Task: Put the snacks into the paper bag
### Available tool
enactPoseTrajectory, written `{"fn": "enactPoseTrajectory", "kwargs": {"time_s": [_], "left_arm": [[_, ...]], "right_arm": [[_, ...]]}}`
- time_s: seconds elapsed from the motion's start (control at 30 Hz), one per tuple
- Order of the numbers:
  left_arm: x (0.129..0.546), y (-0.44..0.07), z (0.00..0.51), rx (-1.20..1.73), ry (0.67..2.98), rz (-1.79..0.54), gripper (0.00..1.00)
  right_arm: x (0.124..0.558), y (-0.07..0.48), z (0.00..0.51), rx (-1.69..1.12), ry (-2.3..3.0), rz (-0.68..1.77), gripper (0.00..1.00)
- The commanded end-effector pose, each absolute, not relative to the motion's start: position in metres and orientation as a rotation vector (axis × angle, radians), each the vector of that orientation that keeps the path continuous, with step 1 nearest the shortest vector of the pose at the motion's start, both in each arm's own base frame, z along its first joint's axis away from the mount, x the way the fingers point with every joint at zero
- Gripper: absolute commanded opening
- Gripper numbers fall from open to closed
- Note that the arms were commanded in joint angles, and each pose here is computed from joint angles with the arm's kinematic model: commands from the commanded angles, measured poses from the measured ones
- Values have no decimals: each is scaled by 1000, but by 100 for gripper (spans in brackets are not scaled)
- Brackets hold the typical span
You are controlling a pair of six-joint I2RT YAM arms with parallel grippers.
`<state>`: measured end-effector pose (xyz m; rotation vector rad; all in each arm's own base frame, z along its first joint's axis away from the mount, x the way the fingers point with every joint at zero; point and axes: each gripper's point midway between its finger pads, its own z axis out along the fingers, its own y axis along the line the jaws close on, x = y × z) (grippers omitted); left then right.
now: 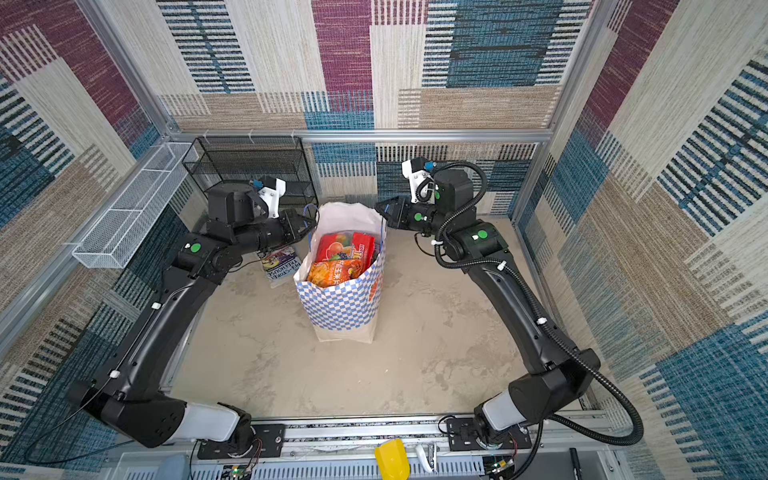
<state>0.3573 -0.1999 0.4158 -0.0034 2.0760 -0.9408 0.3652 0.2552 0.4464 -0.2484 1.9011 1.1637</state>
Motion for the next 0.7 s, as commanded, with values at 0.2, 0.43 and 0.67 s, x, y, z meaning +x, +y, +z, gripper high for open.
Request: {"fn": "enactPoseTrajectory", "kwargs": {"time_s": [0.2,0.43,0.67], "left_arm": [[358,-198,396,26,1963,-936,0],[359,-199,387,20,1987,-937,0],[353,-201,433,60,1921,-964,0]], "right_arm": [[348,249,398,-257,1858,1185,0],[336,241,408,-250,1838,1168,0],[346,243,442,-262,1810,1153,0]]}}
